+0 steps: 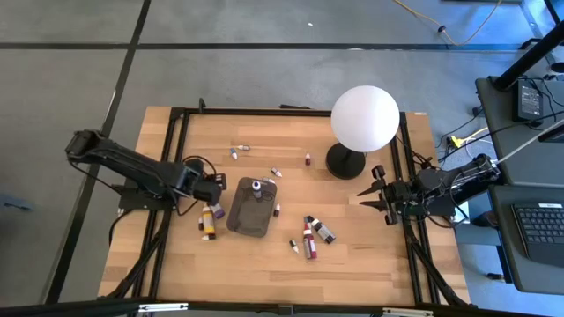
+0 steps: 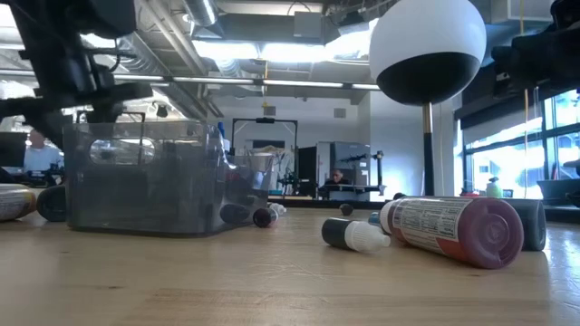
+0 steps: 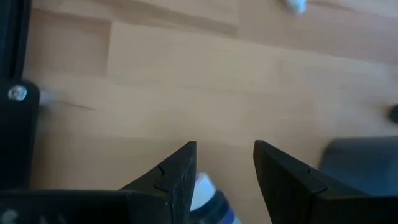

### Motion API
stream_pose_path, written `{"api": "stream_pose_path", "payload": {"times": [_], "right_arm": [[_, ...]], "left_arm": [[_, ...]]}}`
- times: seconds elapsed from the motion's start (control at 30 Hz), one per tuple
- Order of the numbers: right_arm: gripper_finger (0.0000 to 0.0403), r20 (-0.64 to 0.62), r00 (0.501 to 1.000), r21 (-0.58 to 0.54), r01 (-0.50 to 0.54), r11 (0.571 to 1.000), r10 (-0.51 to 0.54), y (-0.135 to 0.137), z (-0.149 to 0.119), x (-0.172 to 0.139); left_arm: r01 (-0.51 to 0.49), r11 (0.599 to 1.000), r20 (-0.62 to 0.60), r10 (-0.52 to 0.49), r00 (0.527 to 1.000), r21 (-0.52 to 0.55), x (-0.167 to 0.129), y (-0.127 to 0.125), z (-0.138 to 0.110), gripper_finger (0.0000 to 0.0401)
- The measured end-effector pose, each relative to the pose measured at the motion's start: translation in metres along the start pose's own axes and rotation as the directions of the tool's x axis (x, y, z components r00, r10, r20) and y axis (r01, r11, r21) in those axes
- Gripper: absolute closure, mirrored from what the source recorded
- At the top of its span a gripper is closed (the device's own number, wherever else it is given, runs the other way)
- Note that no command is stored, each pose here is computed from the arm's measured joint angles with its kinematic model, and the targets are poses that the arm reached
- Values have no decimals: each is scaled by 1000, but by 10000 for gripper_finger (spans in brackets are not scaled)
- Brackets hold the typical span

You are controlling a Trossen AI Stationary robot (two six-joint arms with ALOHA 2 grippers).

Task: Pick & Place food coloring
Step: Put the large purple food coloring bottle into the black bin

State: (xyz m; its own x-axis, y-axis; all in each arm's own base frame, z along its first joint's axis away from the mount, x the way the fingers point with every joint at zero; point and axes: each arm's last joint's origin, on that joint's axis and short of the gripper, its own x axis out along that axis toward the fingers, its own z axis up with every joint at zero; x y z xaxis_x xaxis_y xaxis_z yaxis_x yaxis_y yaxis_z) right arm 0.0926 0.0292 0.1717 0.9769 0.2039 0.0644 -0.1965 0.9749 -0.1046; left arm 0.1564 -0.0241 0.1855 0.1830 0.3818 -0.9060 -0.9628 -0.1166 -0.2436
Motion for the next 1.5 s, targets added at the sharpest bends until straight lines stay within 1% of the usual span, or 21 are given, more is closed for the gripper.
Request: {"api": "stream_pose_path", "payload": {"times": [0.17, 0.53, 0.7, 0.8, 1.03, 1.33, 1.5], "right_arm": [[289, 21, 1000, -17, 3, 1000, -2, 0, 2, 0], [289, 27, 1000, -22, 3, 1000, -2, 0, 3, 0], [289, 27, 1000, -22, 3, 1000, -2, 0, 3, 0], [289, 28, 1000, -22, 2, 1000, -1, 0, 3, 0], [289, 27, 1000, -22, 2, 1000, -1, 0, 3, 0], [289, 25, 1000, -22, 2, 1000, -1, 0, 2, 0], [289, 24, 1000, -23, 1, 1000, -1, 0, 2, 0]], "left_arm": [[-53, 998, -44, 53, 998, -17, 5, 0, -5, 242], [-164, 986, -20, 164, 986, -37, 21, -3, -15, 246], [-191, 981, -14, 191, 982, -38, 25, -3, -18, 246], [-208, 978, -35, 207, 978, -36, 27, -3, -20, 244], [-220, 974, -49, 218, 975, -57, 33, -6, -24, 244], [-232, 971, -55, 230, 972, -54, 41, -9, -29, 243], [-192, 980, -60, 189, 980, -54, 42, -13, -31, 243]]}}
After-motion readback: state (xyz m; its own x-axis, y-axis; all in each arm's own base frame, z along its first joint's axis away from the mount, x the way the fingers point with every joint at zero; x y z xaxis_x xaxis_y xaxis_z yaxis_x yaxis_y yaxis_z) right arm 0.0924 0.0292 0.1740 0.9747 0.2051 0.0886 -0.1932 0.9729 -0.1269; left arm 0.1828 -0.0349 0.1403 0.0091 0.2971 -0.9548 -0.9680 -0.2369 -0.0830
